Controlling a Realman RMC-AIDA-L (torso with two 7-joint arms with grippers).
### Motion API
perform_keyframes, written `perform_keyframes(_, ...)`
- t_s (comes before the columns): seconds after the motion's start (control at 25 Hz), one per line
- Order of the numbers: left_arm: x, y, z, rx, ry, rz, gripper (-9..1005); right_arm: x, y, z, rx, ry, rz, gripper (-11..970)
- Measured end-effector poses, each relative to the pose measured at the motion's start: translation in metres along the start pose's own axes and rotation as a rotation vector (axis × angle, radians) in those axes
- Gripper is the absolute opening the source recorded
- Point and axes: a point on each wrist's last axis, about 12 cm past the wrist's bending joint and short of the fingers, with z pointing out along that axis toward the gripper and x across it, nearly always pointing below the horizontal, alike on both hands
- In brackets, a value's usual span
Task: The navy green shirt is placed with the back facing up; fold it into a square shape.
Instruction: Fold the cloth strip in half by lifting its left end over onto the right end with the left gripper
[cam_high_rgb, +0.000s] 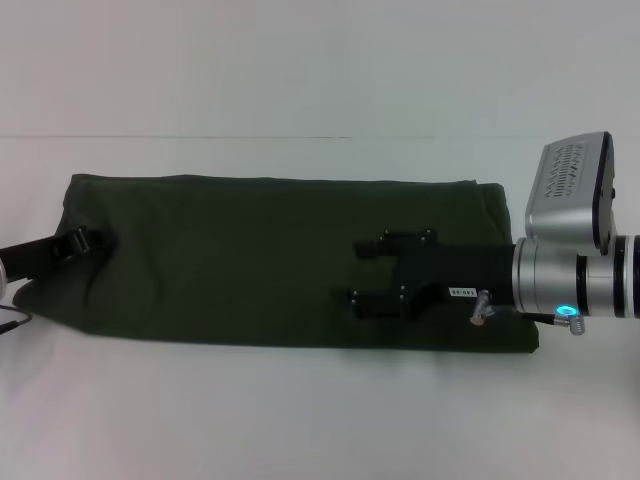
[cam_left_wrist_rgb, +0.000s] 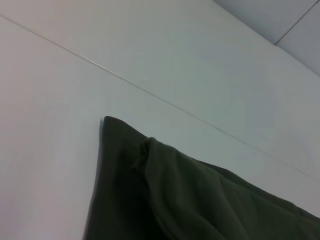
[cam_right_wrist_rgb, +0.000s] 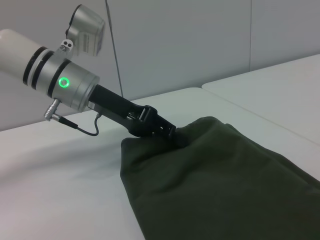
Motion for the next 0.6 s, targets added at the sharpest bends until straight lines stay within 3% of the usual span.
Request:
perform_keyframes(0.04,0.0,0.0,0.0001,-0.001,0.001,0.001,442,-0.0002,-0.0001,0.0,0.0,0.0,0.0,788)
perform_keyframes(0.12,-0.0004,0.0001,0.0001,-0.003,0.001,0.004,197,-0.0007,-0.0002,0.0,0.0,-0.001,0.0,788)
perform_keyframes(0.6,-0.0093,0.004,-0.006,-0.009,-0.012,-0.001,62,-0.0017,-0.0013,-0.0007,0.006,-0.005,0.002,788)
